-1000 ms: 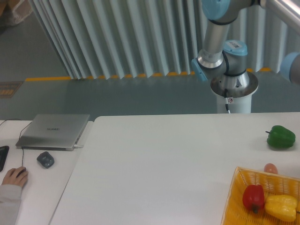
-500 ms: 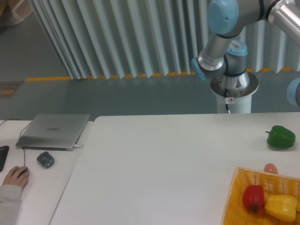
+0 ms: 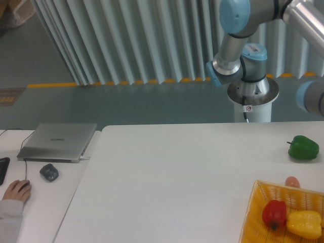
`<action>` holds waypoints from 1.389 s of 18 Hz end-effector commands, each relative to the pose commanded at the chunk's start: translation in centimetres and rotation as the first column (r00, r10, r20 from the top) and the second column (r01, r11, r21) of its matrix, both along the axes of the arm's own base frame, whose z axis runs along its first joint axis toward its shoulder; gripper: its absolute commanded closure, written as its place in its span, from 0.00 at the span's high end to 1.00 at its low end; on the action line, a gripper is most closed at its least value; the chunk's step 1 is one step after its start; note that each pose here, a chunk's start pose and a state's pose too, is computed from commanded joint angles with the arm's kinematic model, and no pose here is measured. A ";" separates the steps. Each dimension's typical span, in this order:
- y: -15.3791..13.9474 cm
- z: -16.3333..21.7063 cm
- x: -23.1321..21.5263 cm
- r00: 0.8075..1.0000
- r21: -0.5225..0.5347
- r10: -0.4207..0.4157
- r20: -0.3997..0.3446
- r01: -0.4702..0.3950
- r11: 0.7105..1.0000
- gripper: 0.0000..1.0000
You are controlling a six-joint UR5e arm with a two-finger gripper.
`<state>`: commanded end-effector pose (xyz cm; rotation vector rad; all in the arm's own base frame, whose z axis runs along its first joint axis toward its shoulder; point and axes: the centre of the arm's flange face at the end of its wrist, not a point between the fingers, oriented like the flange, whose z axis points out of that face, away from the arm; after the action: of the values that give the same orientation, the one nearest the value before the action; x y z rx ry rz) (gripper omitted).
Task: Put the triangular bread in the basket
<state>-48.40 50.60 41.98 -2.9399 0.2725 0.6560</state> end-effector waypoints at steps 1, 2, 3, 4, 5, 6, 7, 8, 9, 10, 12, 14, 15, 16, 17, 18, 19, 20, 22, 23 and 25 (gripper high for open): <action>0.3 0.4 1.7 0.999 -0.019 -0.024 0.049 0.025 1.000 1.00; 0.4 0.7 2.7 0.996 -0.025 -0.037 0.084 0.040 0.999 1.00; 0.3 1.6 3.9 0.992 -0.015 -0.054 0.117 0.056 0.998 1.00; 0.2 2.1 4.6 0.989 -0.009 -0.063 0.133 0.064 0.998 1.00; 0.3 2.2 5.6 0.985 -0.011 -0.073 0.157 0.076 0.997 1.00; 0.2 2.0 6.9 0.975 -0.034 -0.081 0.205 0.090 0.995 1.00; -0.2 1.5 7.8 0.963 -0.059 -0.079 0.257 0.098 0.993 1.00; -0.3 1.0 8.2 0.954 -0.075 -0.078 0.291 0.104 0.992 1.00; -0.7 0.6 8.4 0.944 -0.106 -0.082 0.321 0.122 0.987 1.00; -1.3 0.3 8.9 0.926 -0.139 -0.120 0.357 0.180 0.974 1.00; -1.9 -0.2 9.1 0.909 -0.156 -0.165 0.383 0.240 0.958 1.00; -2.4 -0.8 9.2 0.889 -0.173 -0.203 0.411 0.295 0.940 1.00; -2.6 -0.9 9.2 0.870 -0.179 -0.247 0.428 0.349 0.920 1.00; -3.0 -0.8 9.1 0.857 -0.179 -0.277 0.434 0.384 0.906 1.00; -3.3 -0.6 8.7 0.847 -0.178 -0.306 0.435 0.415 0.892 1.00; -3.7 -0.5 8.3 0.829 -0.177 -0.353 0.434 0.463 0.869 1.00; -3.9 -0.3 8.0 0.822 -0.180 -0.372 0.432 0.483 0.857 1.00; -4.3 -0.4 7.6 0.821 -0.189 -0.372 0.434 0.486 0.853 1.00; -4.1 -0.5 7.7 0.821 -0.189 -0.373 0.432 0.488 0.852 1.00; -4.0 -0.6 7.7 0.820 -0.190 -0.373 0.433 0.488 0.852 1.00; -4.1 -0.5 7.7 0.821 -0.188 -0.373 0.432 0.486 0.853 1.00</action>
<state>-40.69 46.49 41.44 -3.0077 1.0382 -0.0333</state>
